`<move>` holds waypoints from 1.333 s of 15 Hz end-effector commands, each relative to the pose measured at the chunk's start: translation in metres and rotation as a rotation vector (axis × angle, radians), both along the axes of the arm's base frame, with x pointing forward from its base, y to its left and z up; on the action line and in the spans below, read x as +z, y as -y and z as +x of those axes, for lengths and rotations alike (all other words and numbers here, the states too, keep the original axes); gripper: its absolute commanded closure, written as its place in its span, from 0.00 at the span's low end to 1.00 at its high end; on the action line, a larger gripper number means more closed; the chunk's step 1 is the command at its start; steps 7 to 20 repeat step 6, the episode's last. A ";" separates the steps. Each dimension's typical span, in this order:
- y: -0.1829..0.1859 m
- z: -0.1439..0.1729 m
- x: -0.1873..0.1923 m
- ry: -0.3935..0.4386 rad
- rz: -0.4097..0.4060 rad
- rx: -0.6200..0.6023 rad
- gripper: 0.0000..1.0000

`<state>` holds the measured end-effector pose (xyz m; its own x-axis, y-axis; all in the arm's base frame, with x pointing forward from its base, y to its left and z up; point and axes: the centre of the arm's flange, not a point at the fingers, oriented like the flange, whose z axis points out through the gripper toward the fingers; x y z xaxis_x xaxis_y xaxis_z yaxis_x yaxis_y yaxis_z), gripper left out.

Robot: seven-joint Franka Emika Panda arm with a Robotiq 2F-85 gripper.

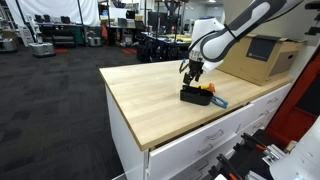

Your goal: Push everything to the right using the black object

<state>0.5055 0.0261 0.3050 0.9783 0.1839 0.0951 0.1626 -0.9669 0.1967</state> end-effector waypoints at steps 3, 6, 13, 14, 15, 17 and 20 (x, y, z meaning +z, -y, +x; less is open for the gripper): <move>-0.013 -0.020 0.038 0.048 0.020 -0.118 0.00; -0.029 -0.029 0.048 0.055 0.045 -0.149 0.00; -0.029 -0.029 0.048 0.055 0.045 -0.149 0.00; -0.029 -0.029 0.048 0.055 0.045 -0.149 0.00; -0.029 -0.029 0.048 0.055 0.045 -0.149 0.00; -0.029 -0.029 0.048 0.055 0.045 -0.149 0.00; -0.029 -0.029 0.048 0.055 0.045 -0.149 0.00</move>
